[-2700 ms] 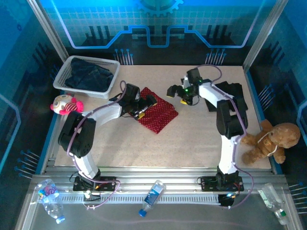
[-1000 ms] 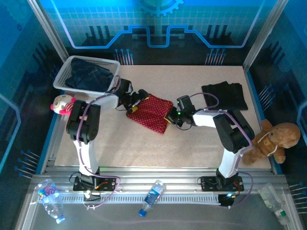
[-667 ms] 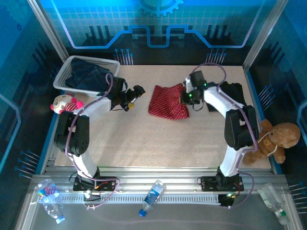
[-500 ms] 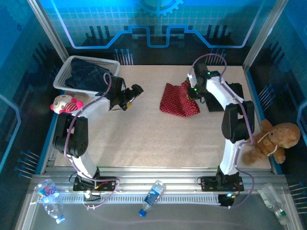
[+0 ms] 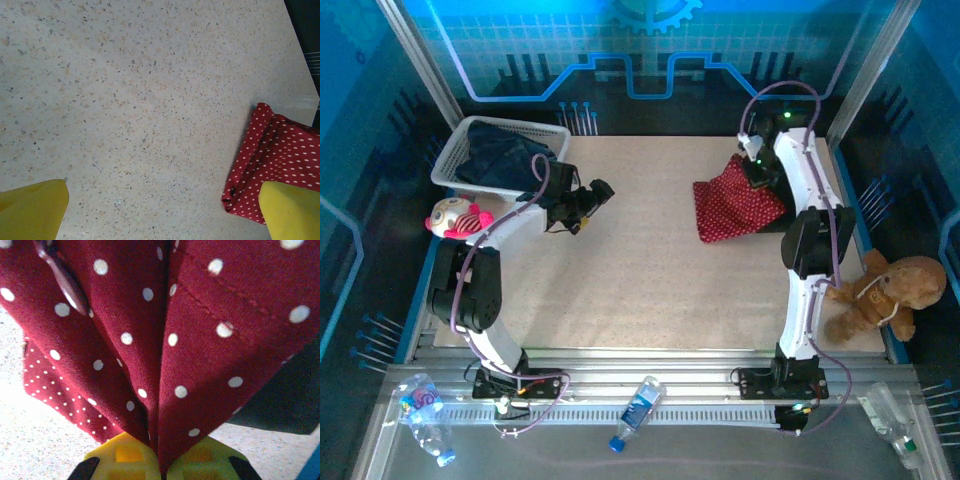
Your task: Fold and stack the skirts
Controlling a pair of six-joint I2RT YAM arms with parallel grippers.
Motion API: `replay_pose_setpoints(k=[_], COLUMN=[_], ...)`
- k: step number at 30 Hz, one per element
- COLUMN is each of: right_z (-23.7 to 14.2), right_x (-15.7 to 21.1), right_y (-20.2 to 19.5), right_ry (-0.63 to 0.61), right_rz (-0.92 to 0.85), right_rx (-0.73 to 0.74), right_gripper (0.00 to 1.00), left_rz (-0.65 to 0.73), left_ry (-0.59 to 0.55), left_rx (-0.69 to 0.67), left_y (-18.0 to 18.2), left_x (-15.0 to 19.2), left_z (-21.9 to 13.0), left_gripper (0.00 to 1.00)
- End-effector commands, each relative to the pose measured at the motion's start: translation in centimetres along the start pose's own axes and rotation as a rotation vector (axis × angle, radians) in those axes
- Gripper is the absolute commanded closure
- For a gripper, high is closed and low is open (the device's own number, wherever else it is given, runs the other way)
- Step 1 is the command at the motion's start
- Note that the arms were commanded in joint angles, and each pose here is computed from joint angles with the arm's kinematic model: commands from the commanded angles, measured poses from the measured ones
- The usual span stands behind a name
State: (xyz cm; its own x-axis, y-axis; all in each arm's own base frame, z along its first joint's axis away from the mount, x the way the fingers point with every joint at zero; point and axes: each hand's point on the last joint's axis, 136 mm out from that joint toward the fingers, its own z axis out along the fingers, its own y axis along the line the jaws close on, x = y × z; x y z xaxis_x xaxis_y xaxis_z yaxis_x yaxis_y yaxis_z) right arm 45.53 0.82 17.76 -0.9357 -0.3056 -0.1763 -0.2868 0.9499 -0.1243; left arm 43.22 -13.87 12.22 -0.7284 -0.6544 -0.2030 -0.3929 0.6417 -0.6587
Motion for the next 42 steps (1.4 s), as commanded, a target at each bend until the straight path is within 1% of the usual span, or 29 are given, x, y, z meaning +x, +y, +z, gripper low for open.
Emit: replay_pose_setpoints(k=[1, 3, 7, 9, 13, 16, 18, 19, 20, 21, 25, 29, 31, 33, 35, 37, 42], right_z=[-1.2, -1.8, -2.4, -2.3, -1.2, -1.0, -1.0, -0.8, 0.7, 1.1, 2.7, 5.8, 7.3, 8.0, 7.5, 6.2, 0.5], right_x=[1.3, 1.6, 2.4, 2.7, 2.5, 2.5, 2.8, 3.0, 3.2, 3.3, 2.9, 2.6, 2.7, 2.5, 1.7, 0.9, -0.1], right_y=[-2.3, -3.1, -4.1, -5.0, -7.7, -8.7, -9.2, -9.7, -10.2, -11.0, -14.6, -17.1, -17.3, -16.3, -14.9, -14.1, -12.7], right_ry=[0.032, 0.022, -0.011, -0.030, -0.082, -0.136, -0.154, -0.154, -0.131, -0.130, -0.132, -0.093, -0.069, -0.061, -0.089, -0.127, -0.225], right_rz=[0.006, 0.005, -0.019, -0.017, 0.010, 0.003, -0.022, -0.028, -0.023, -0.016, 0.022, 0.054, 0.078, 0.082, 0.068, 0.053, 0.035], right_rx=[-0.024, -0.048, -0.157, -0.199, -0.239, -0.298, -0.311, -0.305, -0.310, -0.288, -0.155, -0.051, -0.048, -0.082, -0.127, -0.138, -0.152], right_gripper=[1.00, 1.00, 1.00, 1.00, 1.00, 1.00, 1.00, 1.00, 1.00, 1.00, 1.00, 1.00, 1.00, 1.00, 1.00, 1.00, 1.00], left_rz=[-0.009, -0.014, -0.024, -0.018, -0.003, -0.007, -0.008, -0.008, -0.009, -0.006, 0.006, 0.003, 0.004, 0.003, 0.005, 0.006, 0.015], left_ry=[-0.024, -0.028, -0.032, -0.020, -0.005, -0.016, -0.021, -0.022, -0.021, -0.021, -0.026, -0.035, -0.040, -0.047, -0.052, -0.052, -0.057], left_rx=[-0.005, -0.006, -0.013, -0.018, -0.046, -0.055, -0.061, -0.065, -0.070, -0.076, -0.104, -0.123, -0.130, -0.139, -0.141, -0.141, -0.143], left_y=[-0.2, -0.1, 0.0, -0.2, -0.2, -0.1, -0.1, -0.1, 0.0, 0.0, 0.1, 0.5, 0.7, 0.9, 0.9, 0.9, 0.8], left_x=[-0.5, -0.5, -0.5, -0.3, -0.2, -0.2, -0.2, -0.2, -0.1, -0.1, -0.1, -0.1, -0.2, -0.2, -0.3, -0.4, -0.5], left_z=[-1.3, -1.5, -1.8, -1.9, -2.0, -2.3, -2.5, -2.6, -2.6, -2.6, -2.8, -2.8, -2.8, -2.8, -2.8, -2.8, -2.8], left_gripper=[0.01, 0.01, 0.01, 0.01, 0.01, 0.01, 0.01, 0.01, 0.01, 0.01, 0.01, 0.01, 0.01, 0.01, 0.01, 0.01, 0.01])
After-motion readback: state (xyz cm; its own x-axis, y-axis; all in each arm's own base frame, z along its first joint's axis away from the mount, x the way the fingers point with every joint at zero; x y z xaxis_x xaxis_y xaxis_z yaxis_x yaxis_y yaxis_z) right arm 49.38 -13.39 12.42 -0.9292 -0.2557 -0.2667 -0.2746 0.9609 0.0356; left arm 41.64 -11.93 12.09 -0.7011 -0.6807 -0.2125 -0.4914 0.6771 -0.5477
